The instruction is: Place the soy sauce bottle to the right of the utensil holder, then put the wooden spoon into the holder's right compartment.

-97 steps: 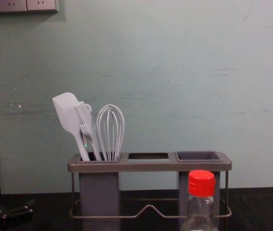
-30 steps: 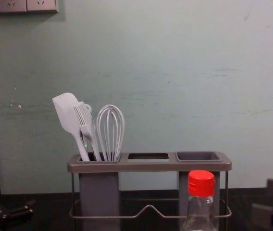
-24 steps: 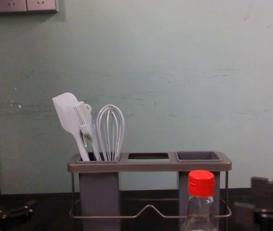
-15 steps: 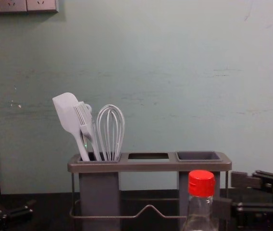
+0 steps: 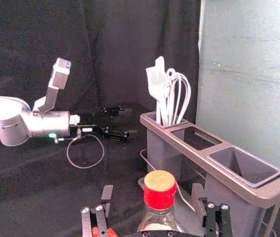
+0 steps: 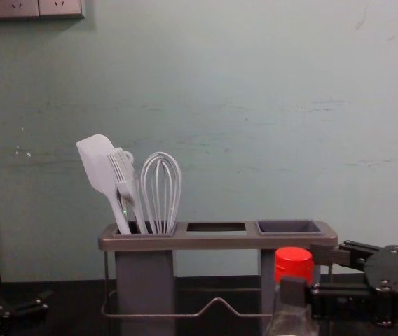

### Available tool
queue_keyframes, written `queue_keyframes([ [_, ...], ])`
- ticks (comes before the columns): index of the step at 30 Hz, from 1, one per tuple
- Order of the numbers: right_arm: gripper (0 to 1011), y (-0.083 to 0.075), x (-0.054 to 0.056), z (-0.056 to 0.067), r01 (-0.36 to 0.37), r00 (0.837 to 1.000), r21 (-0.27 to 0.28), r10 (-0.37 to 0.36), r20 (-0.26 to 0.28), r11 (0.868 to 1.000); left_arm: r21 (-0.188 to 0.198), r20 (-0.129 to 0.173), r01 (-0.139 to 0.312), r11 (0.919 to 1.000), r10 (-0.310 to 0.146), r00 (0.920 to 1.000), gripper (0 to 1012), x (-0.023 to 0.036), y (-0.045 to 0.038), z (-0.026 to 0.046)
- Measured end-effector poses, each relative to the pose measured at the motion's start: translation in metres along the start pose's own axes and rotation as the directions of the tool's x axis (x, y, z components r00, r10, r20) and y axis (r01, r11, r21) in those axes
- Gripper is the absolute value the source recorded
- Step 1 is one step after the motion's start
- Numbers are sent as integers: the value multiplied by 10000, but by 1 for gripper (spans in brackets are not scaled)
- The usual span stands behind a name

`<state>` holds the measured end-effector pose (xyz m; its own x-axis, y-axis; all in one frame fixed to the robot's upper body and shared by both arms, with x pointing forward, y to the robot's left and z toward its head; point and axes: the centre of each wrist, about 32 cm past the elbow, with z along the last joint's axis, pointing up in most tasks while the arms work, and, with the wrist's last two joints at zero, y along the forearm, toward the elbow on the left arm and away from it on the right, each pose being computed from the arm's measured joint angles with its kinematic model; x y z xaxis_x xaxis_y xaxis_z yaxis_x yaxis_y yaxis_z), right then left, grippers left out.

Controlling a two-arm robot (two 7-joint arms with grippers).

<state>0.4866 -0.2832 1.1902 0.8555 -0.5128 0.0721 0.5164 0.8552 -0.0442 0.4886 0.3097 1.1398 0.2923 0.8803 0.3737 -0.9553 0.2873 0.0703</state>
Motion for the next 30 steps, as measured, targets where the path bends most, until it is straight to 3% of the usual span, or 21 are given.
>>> queue_keyframes([
  [17, 1004, 210, 96, -51, 41, 9998, -34, -41, -176, 10000, 0, 0, 0, 10000, 0, 10000, 1005, 0, 0, 0],
  [30, 1004, 301, 104, -70, -44, 10000, 114, 45, -58, 9999, 0, 0, 0, 10000, 0, 10000, 1005, 0, 0, 0],
])
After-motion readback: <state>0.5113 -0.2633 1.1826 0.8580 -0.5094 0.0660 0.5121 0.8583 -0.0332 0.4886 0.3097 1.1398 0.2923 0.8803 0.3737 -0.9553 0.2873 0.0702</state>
